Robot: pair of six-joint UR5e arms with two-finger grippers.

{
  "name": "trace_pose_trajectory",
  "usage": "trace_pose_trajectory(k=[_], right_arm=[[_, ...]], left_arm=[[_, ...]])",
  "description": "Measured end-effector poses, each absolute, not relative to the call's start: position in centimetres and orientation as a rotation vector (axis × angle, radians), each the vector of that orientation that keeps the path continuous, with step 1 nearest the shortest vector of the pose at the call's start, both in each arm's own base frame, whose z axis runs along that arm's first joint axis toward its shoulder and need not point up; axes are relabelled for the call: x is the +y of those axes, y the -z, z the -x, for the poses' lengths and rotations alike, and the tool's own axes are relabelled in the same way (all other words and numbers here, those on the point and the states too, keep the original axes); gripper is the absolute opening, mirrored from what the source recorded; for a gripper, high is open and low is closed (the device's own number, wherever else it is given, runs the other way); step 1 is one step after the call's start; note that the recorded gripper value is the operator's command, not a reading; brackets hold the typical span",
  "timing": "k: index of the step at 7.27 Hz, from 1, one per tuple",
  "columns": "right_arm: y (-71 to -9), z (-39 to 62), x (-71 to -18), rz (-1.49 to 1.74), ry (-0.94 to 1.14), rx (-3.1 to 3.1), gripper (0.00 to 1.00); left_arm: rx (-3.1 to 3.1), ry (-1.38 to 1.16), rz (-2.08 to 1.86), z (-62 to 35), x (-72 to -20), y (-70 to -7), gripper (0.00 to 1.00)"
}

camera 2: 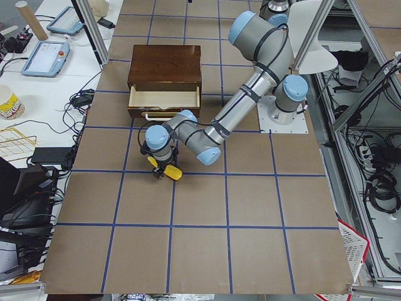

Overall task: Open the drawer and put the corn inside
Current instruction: 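Lower the left gripper onto the yellow corn cob and grasp it, then lift the corn cob and carry it over the open drawer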

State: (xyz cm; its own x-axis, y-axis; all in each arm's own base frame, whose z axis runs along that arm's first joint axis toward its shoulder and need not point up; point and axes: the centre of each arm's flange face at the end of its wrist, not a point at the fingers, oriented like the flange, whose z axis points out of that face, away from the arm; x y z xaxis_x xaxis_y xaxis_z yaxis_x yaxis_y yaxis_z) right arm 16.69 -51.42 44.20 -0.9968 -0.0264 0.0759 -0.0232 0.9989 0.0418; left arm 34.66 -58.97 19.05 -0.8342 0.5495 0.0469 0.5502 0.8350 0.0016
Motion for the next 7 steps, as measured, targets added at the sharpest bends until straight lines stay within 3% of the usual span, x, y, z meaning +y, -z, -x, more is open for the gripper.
trace_pose_trajectory(k=[1,2,7], right_arm=[[-44.2,-16.7,-51.4,-0.038,0.062,-3.064,1.0],[-44.2,-16.7,-51.4,-0.038,0.062,-3.064,1.0],[-44.2,-16.7,-51.4,-0.038,0.062,-3.064,1.0]], left_arm=[[-2.98,0.05,0.887,-34.9,-59.0,-19.0,0.05],[-2.993,0.071,0.888,-35.2,-59.0,-19.2,0.0],[-3.092,0.06,0.674,-34.5,-60.3,-26.8,0.0]])
